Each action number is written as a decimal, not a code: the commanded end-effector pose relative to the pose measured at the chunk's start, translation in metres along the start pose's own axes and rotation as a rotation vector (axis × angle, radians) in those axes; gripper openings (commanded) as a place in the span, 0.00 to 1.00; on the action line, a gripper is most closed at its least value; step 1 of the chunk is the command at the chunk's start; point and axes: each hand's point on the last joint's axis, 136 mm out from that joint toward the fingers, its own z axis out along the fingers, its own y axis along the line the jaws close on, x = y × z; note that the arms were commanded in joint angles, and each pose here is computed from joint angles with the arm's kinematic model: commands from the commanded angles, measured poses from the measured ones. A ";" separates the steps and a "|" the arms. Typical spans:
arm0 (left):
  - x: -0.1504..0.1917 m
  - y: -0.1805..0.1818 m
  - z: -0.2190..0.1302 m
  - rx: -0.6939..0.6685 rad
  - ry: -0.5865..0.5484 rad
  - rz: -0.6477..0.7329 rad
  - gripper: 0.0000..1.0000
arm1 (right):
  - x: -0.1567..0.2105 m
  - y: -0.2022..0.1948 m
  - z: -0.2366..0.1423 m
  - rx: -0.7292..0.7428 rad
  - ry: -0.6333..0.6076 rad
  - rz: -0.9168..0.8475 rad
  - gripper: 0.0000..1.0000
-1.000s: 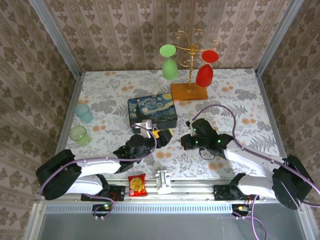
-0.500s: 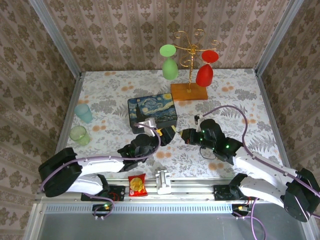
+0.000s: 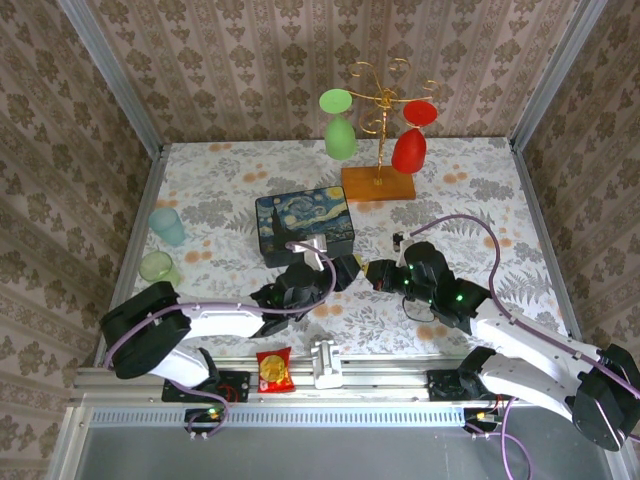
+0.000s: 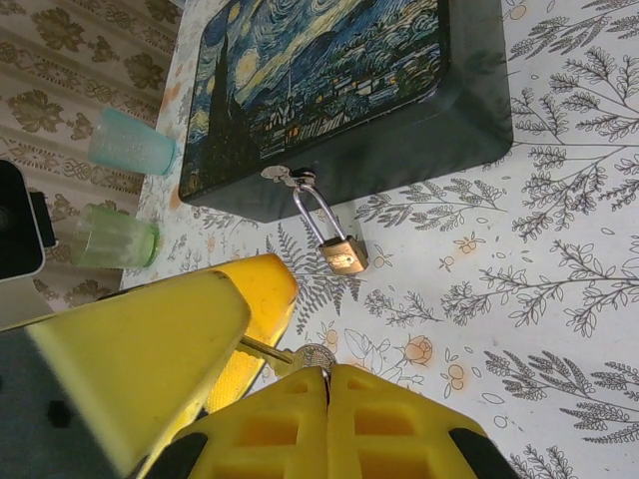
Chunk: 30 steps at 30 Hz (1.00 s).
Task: Unlock a padlock with a key
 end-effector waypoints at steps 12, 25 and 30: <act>0.001 -0.017 0.011 0.069 0.016 -0.012 0.03 | 0.004 -0.008 0.000 0.026 -0.004 0.001 0.00; -0.024 -0.083 -0.024 0.361 0.187 0.416 0.00 | -0.034 0.029 -0.040 -0.361 -0.079 -0.238 0.90; -0.022 -0.113 -0.043 0.516 0.235 0.505 0.00 | -0.042 0.078 -0.048 -0.651 -0.053 -0.267 0.75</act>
